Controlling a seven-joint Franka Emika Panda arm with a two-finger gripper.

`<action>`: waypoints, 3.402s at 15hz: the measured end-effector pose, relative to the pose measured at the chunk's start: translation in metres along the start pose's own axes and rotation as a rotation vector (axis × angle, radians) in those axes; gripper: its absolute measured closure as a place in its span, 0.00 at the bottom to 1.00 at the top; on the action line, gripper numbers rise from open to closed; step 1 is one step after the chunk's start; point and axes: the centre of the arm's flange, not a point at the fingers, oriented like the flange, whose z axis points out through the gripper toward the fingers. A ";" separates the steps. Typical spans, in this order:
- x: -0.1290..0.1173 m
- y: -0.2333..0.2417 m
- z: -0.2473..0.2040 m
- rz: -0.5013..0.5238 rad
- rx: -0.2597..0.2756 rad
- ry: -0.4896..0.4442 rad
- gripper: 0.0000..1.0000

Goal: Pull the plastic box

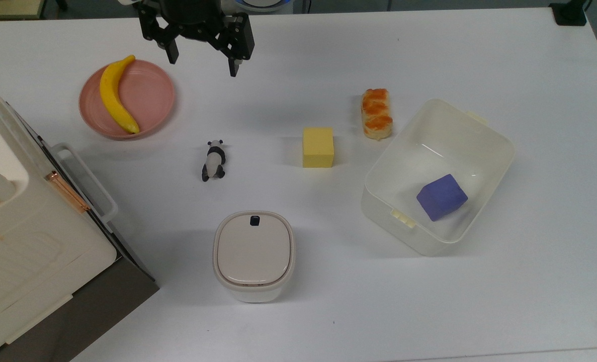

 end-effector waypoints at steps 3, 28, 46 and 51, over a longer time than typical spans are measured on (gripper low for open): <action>-0.001 0.004 -0.003 0.006 0.000 0.005 0.00; -0.005 0.010 -0.009 0.013 0.000 0.000 0.00; -0.010 0.005 -0.004 -0.020 -0.004 -0.047 0.00; -0.011 -0.013 0.003 -0.060 0.005 -0.060 0.00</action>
